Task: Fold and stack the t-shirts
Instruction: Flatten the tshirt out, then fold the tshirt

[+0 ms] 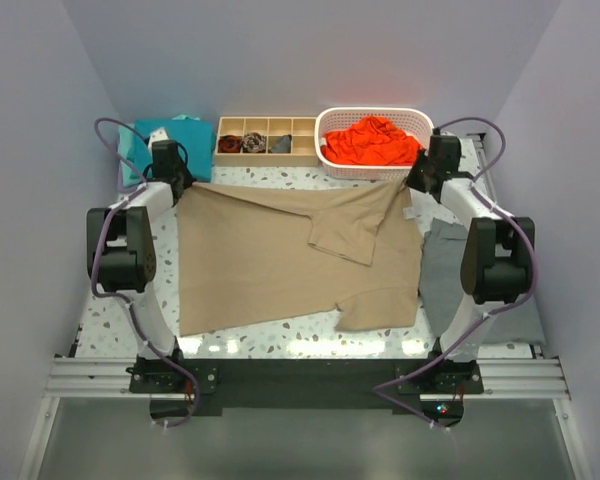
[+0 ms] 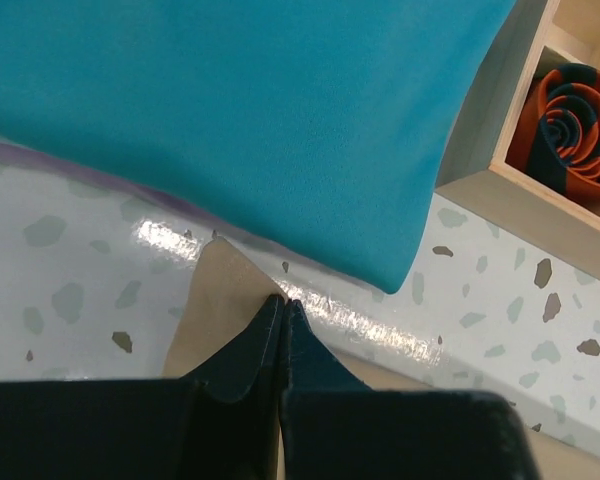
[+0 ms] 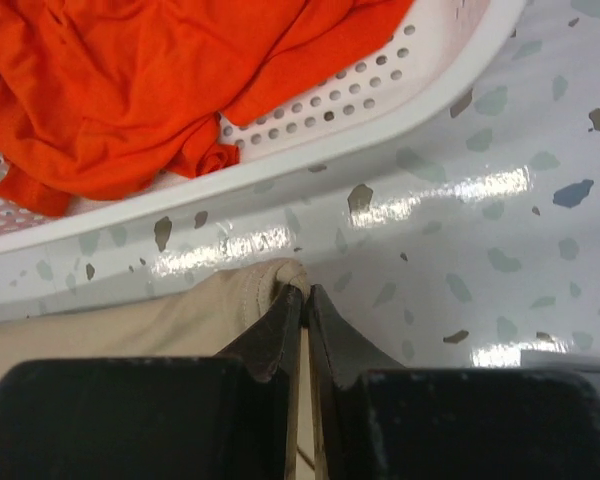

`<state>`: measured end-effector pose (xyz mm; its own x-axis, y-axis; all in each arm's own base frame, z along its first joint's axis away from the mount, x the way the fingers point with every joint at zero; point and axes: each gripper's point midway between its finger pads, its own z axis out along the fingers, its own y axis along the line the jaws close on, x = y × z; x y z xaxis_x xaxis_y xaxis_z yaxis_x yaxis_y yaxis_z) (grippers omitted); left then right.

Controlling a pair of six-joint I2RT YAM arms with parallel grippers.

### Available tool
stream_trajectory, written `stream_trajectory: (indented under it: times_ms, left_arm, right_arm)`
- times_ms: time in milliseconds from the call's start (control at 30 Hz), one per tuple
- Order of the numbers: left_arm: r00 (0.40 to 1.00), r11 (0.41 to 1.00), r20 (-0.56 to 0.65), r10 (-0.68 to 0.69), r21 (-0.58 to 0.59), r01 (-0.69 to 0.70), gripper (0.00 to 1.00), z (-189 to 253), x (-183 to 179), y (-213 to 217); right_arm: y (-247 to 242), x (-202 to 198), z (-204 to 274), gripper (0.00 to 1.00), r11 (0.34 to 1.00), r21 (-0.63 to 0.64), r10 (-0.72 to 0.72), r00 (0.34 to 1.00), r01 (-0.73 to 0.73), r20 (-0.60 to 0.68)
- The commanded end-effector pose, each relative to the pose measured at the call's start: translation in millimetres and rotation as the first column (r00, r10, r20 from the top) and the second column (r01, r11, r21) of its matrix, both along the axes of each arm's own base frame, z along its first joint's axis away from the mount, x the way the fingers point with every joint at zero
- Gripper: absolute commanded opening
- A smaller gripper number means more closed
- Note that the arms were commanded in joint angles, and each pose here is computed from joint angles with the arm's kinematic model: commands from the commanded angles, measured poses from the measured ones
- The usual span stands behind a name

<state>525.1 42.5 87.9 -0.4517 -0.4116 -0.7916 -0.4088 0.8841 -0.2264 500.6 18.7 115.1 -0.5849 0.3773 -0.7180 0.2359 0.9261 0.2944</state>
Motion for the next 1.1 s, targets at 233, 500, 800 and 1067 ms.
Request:
stream_trajectory:
  times_ms: [233,500,800,1067]
  left_arm:
    - [0.994,0.998,0.105,-0.010,0.063,0.003,0.72,22.8,32.7,9.0]
    - [0.973,0.996,0.228,-0.040,0.082,0.022,0.85,94.7,-2.5,-6.6]
    - [0.995,1.000,0.099,-0.019,-0.006,0.020,0.81,43.2,-24.4,-20.8]
    - [0.998,0.993,0.033,-0.054,-0.105,0.057,0.68,8.8,4.5,-38.5]
  right_arm:
    - [-17.3,58.6,36.4,0.52,0.994,-0.101,-0.024,0.991,0.037,0.129]
    - [26.2,19.6,75.6,0.52,0.992,0.022,0.119,0.985,-0.122,0.128]
    - [87.9,-47.2,64.9,0.53,0.962,0.077,0.255,0.963,-0.261,0.081]
    - [90.6,-57.0,56.1,0.53,0.959,0.085,0.264,0.963,-0.269,0.060]
